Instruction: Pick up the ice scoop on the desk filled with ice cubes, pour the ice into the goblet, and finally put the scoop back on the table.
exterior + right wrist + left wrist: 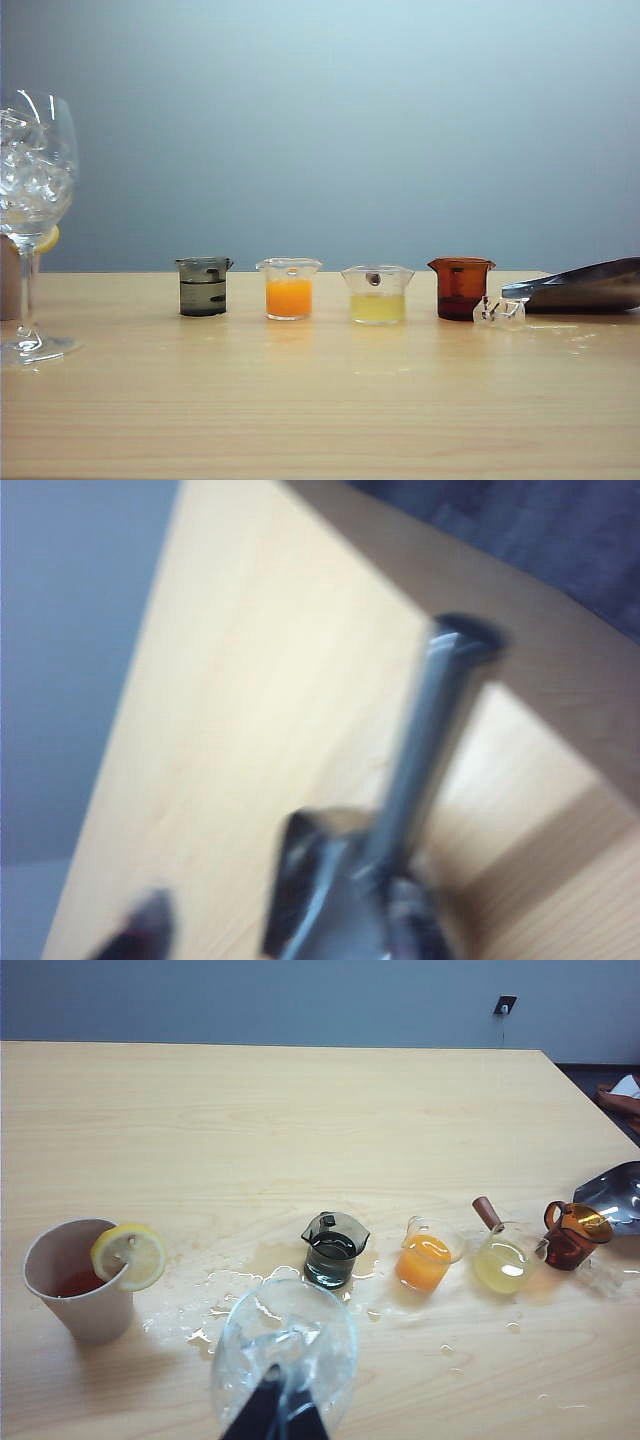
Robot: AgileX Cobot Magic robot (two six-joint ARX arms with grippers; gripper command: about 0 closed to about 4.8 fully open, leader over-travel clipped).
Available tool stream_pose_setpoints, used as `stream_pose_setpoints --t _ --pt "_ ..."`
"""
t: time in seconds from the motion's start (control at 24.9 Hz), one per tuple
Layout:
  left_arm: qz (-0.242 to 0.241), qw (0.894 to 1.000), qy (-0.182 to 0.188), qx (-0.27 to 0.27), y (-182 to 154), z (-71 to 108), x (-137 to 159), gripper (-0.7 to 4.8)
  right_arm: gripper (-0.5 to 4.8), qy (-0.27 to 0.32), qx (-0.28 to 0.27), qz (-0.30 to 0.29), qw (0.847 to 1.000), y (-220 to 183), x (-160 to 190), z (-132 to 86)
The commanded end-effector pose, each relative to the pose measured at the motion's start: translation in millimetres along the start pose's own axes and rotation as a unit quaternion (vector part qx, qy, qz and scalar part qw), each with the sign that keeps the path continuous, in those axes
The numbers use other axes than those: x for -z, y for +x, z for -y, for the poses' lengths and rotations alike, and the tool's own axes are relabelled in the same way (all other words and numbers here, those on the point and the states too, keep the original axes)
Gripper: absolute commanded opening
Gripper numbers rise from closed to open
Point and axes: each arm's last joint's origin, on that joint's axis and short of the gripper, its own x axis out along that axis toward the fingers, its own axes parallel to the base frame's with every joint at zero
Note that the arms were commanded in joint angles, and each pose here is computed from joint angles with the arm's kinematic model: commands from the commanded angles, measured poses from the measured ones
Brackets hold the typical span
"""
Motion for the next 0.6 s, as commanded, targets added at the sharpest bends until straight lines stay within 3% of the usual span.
stream_pose_setpoints --t 0.04,0.08,0.12,0.2,0.24,0.32,0.36,0.52,0.6 --pt "0.008 1.0 0.003 0.002 -1 0.4 -2 -0.06 1.33 -0.037 -0.044 0.003 0.998 -27 -1 -25" --pt "0.011 1.0 -0.003 0.002 -1 0.5 -2 -0.06 0.28 -0.058 -0.075 0.001 0.996 -42 0 -38" --pt "0.015 1.0 -0.006 0.002 -1 0.6 -3 -0.06 0.03 -0.076 -0.092 0.002 0.993 -52 1 -45" --pt "0.029 1.0 0.003 0.001 -3 1.1 -5 -0.06 -0.02 -0.148 -0.117 0.02 0.982 -77 7 -65" --pt "0.038 0.999 0.006 0.001 -4 1.6 -7 -0.06 -0.02 -0.217 -0.129 0.04 0.967 -96 13 -78" --pt "0.044 0.999 0.009 -0.004 -4 1.5 -8 -0.06 -0.02 -0.273 -0.13 0.064 0.951 -114 21 -91" --pt "0.048 0.999 0.01 -0.023 -6 1.0 -8 -0.06 -0.02 -0.327 -0.123 0.091 0.933 -132 30 -101" --pt "0.065 0.994 0.012 -0.092 -15 0.9 -7 -0.06 -0.01 -0.429 -0.128 0.136 0.884 -175 59 -124" --pt "0.077 0.991 0.014 -0.111 -18 1.5 -4 -0.06 -0.01 -0.453 -0.144 0.147 0.868 -189 74 -128"
